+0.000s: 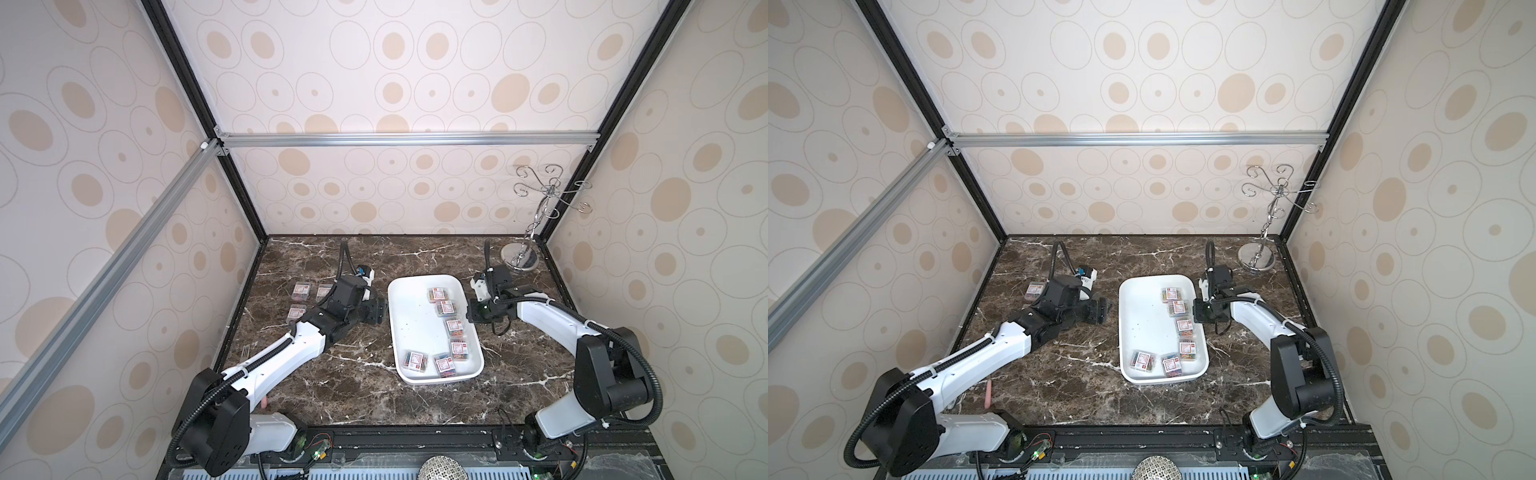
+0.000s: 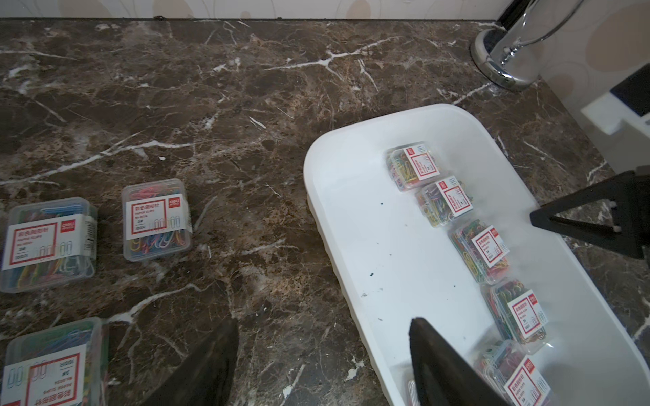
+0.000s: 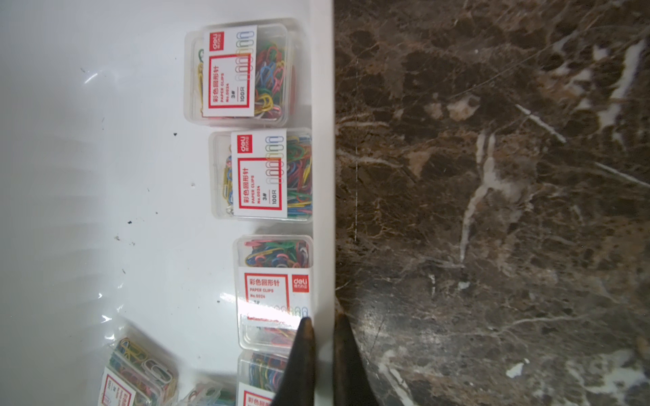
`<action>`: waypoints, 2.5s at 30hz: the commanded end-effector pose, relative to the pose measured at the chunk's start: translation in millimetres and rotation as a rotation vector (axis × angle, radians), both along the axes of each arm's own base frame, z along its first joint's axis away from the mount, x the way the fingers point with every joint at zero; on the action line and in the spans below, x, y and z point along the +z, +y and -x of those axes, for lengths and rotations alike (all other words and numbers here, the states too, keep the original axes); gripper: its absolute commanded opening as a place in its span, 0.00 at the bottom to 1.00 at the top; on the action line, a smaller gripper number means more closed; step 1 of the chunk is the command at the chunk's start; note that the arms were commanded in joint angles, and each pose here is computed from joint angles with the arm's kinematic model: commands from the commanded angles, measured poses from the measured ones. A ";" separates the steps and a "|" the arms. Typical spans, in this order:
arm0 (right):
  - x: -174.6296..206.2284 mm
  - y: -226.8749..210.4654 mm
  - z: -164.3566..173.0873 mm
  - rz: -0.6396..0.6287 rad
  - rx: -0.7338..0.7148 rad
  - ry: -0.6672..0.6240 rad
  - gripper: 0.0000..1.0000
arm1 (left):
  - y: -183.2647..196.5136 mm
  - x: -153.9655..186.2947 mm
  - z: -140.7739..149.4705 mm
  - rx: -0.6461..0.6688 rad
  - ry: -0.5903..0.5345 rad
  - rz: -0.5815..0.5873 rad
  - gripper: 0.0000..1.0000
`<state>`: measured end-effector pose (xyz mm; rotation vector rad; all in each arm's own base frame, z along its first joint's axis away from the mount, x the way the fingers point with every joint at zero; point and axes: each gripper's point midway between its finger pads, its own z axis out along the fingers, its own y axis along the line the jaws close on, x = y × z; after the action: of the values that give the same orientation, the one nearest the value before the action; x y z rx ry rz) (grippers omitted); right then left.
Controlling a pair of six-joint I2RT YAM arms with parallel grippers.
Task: Take the paper clips out of the storage box
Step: Move the storage box to the center of the board, then pick up the boxed paper clips from the storage box.
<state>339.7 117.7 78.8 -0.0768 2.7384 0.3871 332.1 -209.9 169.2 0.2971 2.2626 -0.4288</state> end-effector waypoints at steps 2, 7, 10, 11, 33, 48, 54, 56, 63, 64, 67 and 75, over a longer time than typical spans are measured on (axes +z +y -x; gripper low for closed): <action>-10.5 0.1 13.1 -0.003 0.011 0.052 0.00 | -27.4 22.5 -6.0 -0.069 -0.051 0.029 0.76; -10.1 2.1 12.1 -0.012 0.013 0.050 0.00 | -60.0 22.2 -5.6 -0.128 -0.045 0.032 0.76; -9.7 2.6 12.3 -0.013 0.015 0.050 0.00 | -85.9 18.8 -4.3 -0.184 -0.033 0.032 0.76; -10.0 1.9 12.9 -0.014 0.014 0.051 0.00 | -95.8 17.3 -3.9 -0.202 -0.026 0.029 0.76; 2.3 9.0 17.0 -0.100 0.010 0.007 0.06 | -211.7 -68.1 12.6 -0.086 0.142 -0.068 0.80; 8.5 4.3 18.9 -0.164 -0.023 -0.001 0.11 | -236.9 -98.4 16.9 -0.118 0.181 -0.070 0.80; 4.9 3.3 18.9 -0.161 -0.025 0.010 0.10 | -245.3 -107.3 18.7 -0.130 0.204 -0.046 0.80; 5.3 3.7 18.7 -0.161 -0.024 0.008 0.10 | -248.8 -108.2 19.2 -0.141 0.205 -0.032 0.80; 3.4 1.9 19.4 -0.156 -0.026 0.012 0.10 | -246.1 -123.8 19.5 -0.127 0.223 -0.077 0.79; 3.3 1.4 19.3 -0.155 -0.027 0.013 0.10 | -244.2 -125.6 19.9 -0.128 0.223 -0.091 0.79; 2.2 0.5 19.3 -0.153 -0.029 0.015 0.10 | -236.6 -125.9 19.9 -0.117 0.218 -0.121 0.79; 1.6 0.4 19.0 -0.156 -0.030 0.018 0.09 | -211.6 -116.1 19.6 -0.102 0.190 -0.203 0.78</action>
<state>320.8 116.3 80.2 0.0117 2.7167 0.5668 313.6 -438.6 41.8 0.4798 2.4948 -0.3828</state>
